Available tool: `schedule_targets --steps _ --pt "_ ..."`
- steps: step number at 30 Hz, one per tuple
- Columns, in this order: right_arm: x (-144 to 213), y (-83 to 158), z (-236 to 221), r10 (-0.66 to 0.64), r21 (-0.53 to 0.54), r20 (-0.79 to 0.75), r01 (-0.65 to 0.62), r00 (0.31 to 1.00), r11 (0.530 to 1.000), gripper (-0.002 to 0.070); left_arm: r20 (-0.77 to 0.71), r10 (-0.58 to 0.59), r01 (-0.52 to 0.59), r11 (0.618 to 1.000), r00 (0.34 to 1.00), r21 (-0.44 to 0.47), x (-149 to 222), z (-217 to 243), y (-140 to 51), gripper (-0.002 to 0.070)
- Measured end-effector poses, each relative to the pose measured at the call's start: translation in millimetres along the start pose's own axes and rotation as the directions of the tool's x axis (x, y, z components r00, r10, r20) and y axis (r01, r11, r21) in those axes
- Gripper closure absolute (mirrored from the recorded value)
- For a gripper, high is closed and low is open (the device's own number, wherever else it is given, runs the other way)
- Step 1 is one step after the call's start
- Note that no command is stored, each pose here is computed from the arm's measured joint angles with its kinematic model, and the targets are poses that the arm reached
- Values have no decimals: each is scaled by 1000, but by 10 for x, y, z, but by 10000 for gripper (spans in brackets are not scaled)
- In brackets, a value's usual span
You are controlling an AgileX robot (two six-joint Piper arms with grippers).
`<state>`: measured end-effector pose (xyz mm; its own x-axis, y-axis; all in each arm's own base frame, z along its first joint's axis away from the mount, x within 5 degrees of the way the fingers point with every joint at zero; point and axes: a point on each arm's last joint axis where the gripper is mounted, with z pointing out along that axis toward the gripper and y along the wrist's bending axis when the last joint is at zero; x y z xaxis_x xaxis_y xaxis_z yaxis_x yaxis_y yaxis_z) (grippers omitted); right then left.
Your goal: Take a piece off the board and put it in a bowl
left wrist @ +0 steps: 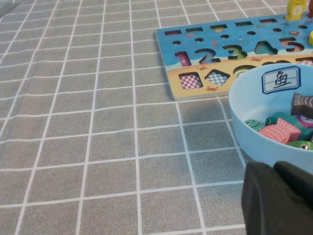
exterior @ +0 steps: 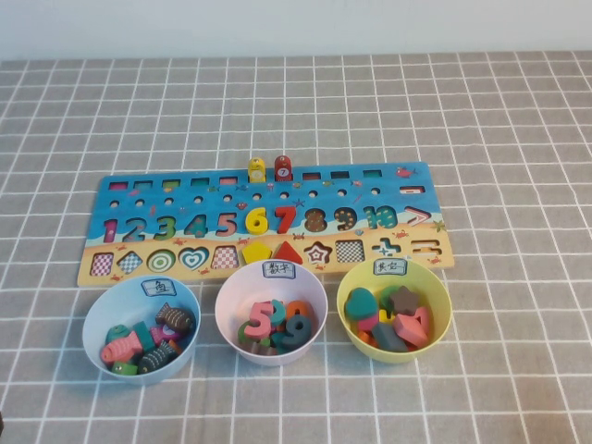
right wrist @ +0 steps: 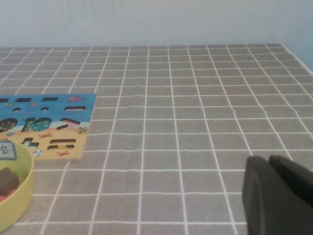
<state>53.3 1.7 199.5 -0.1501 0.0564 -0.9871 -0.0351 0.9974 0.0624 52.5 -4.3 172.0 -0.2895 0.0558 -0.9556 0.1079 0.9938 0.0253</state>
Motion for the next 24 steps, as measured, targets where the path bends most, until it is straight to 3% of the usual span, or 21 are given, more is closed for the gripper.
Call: schedule_targets --steps 24 --pt "278 49 35 -17 -57 -153 8 988 998 694 0 0 0 1000 1000 0 0 0 0 676"
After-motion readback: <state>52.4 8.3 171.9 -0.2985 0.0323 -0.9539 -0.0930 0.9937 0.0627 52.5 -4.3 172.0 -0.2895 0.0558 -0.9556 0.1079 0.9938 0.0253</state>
